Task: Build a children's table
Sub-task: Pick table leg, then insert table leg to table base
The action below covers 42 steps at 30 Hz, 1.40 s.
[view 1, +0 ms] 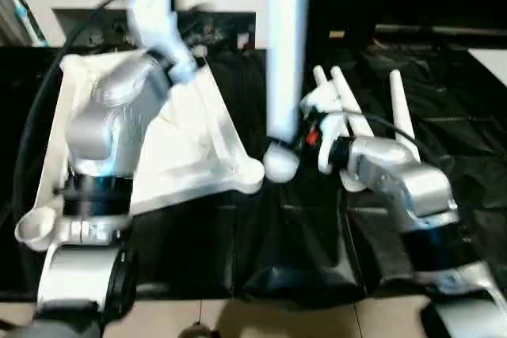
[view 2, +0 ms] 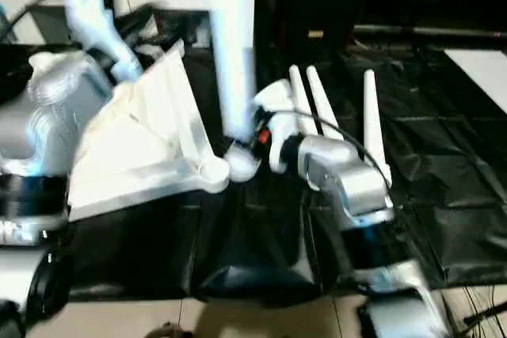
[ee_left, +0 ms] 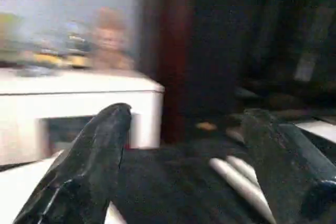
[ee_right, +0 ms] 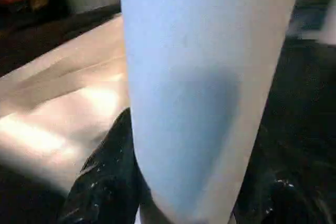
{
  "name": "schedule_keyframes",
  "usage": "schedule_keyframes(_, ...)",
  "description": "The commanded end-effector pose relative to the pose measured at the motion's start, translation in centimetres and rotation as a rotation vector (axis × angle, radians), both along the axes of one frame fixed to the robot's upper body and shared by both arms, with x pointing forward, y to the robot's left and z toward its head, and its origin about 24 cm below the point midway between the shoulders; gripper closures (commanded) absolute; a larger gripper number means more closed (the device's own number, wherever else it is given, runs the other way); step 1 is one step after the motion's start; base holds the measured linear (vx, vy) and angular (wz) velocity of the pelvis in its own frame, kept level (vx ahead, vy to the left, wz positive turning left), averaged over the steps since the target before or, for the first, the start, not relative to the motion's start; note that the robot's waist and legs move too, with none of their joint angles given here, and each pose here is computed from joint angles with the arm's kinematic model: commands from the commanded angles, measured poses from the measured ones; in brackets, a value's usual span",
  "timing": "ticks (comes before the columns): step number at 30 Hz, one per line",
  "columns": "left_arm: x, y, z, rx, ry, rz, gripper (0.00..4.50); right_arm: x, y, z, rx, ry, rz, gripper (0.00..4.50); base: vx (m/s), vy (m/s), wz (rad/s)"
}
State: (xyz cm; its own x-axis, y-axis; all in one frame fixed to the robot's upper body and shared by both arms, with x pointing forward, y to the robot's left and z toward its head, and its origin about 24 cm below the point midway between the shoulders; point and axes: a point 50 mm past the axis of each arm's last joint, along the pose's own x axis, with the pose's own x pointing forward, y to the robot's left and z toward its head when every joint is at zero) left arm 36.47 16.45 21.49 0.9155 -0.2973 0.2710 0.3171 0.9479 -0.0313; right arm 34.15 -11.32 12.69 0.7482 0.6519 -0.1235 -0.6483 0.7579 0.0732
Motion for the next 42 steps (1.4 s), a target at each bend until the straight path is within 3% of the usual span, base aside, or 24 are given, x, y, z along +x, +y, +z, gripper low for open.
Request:
schedule_keyframes(1,0.1,0.7,0.4,0.027,-0.040,0.068,0.69,0.4,-0.4,1.0,0.018,-0.051,-0.043,2.64,0.000,0.000,0.00)
schedule_keyframes(3,0.5,1.2,-1.3,0.088,0.014,0.081,0.69,0.4,-0.1,0.8,-0.031,-0.127,-0.051,2.64,0.000,0.000,0.00)
schedule_keyframes(4,0.5,1.2,-3.5,0.194,0.103,-0.006,0.69,0.4,0.1,0.3,-0.092,-0.154,-0.081,2.64,0.000,0.000,0.00)
schedule_keyframes(5,0.1,0.7,-4.9,0.241,0.136,-0.140,0.69,0.5,0.0,-0.1,-0.096,-0.139,-0.106,2.64,0.000,0.000,0.00)
schedule_keyframes(6,-0.3,0.4,-5.5,0.258,0.147,-0.212,0.69,0.5,-0.1,-0.2,-0.089,-0.126,-0.117,2.64,0.000,0.000,0.00)
schedule_keyframes(8,-1.3,-0.1,-7.7,0.440,0.165,-0.325,0.69,0.3,-0.1,-0.3,-0.025,-0.118,-0.124,2.64,0.000,0.000,0.00)
schedule_keyframes(9,-1.3,-0.1,-7.9,0.448,0.167,-0.330,0.69,0.3,-0.1,-0.3,-0.021,-0.118,-0.125,2.64,0.000,0.000,0.00)
schedule_keyframes(10,-1.9,-0.2,-9.3,0.538,0.193,-0.386,0.69,0.2,-0.2,-0.5,0.013,-0.111,-0.130,2.64,0.000,0.000,0.00)
schedule_keyframes(13,-2.9,0.1,-11.6,0.599,0.278,-0.486,0.69,0.0,-0.3,-1.0,0.035,-0.067,-0.122,2.64,0.000,0.000,0.00)
schedule_keyframes(16,-3.5,0.7,-13.0,0.641,0.332,-0.564,0.69,-0.3,-0.2,-1.4,0.012,-0.083,-0.105,2.64,0.000,0.000,0.00)
schedule_keyframes(23,-3.4,1.5,-13.3,0.670,0.374,-0.651,1.16,-0.8,0.3,-1.7,-0.023,-0.083,-0.031,2.65,0.000,0.000,0.00)
schedule_keyframes(24,-3.4,1.6,-13.3,0.674,0.382,-0.668,1.44,-0.9,0.2,-1.8,-0.027,-0.076,-0.021,2.65,0.000,0.000,0.00)
schedule_keyframes(28,-3.2,2.0,-13.5,0.691,0.423,-0.717,1.57,-1.1,-0.1,-1.9,-0.033,-0.067,0.000,2.65,0.000,0.000,0.00)
schedule_keyframes(34,-3.4,2.4,-14.1,0.711,0.468,-0.736,2.02,-1.3,-0.3,-1.9,-0.039,-0.069,0.015,2.65,0.000,0.000,0.00)
schedule_keyframes(37,-3.9,3.0,-15.1,0.737,0.549,-0.739,2.35,-1.7,-0.5,-2.1,-0.041,-0.054,0.027,2.65,0.000,0.000,0.00)
schedule_keyframes(42,-3.9,3.2,-15.4,0.735,0.558,-0.728,2.78,-1.7,-0.5,-2.3,-0.051,-0.054,0.025,2.65,0.000,0.000,0.00)
